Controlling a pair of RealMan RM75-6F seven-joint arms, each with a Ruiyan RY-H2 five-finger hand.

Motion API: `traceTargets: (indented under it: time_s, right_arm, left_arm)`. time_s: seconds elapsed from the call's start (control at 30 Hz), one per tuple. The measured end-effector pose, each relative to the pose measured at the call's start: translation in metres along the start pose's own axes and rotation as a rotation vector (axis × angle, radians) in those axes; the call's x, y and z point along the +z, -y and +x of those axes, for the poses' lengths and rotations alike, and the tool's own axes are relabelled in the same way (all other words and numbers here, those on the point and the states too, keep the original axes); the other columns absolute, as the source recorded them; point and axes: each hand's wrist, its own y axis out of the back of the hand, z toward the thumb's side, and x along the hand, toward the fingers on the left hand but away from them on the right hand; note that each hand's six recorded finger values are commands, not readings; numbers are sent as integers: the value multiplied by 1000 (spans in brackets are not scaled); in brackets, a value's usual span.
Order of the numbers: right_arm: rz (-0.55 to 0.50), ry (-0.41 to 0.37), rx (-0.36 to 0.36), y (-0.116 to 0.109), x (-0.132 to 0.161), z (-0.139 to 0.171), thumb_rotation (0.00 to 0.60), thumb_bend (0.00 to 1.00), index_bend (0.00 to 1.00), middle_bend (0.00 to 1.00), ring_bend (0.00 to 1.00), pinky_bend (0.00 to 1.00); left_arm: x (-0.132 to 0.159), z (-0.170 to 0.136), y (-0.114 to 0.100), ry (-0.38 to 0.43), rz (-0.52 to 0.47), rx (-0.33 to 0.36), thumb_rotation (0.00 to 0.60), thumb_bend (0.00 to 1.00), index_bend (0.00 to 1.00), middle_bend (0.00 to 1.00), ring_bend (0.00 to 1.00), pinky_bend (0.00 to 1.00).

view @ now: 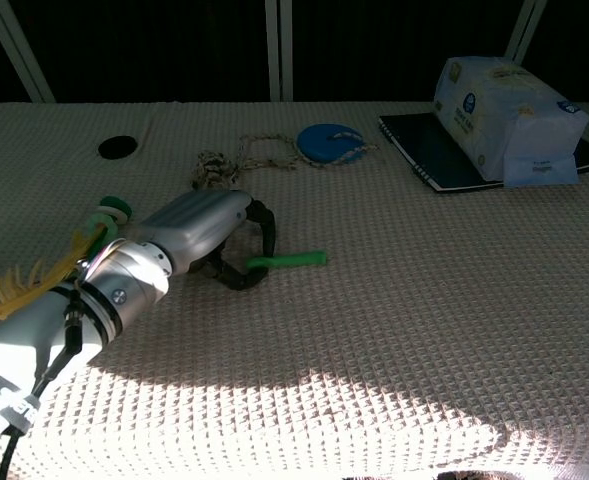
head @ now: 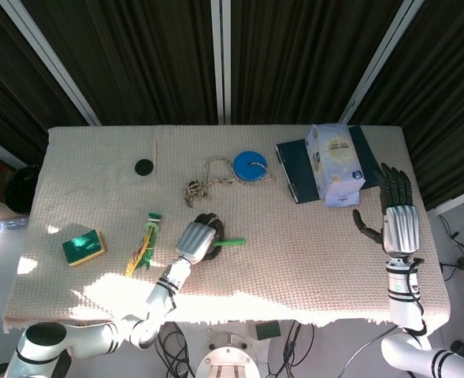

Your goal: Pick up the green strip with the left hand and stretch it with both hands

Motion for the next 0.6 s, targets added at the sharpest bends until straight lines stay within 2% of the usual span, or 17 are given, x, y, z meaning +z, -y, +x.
traceTargets:
  time_s: [0.37,0.47,0.6]
  right_arm:
    - [2,1,2,2,-1,1,600,317,0,0,0,0]
    - [0,-3,-2,0,1,2,600,318,0,0,0,0]
    - [-8,-8,-5,-1,2,3,600,318,0,0,0,0]
  left_arm:
    - [-1,0,-7,0,-4,16,600,337,561,359,192,231]
    - [0,-2,-16,12,8,35,600,338,561,368,200,242]
    - [1,-8,-37,40,71,80,600,337,561,384,213,242]
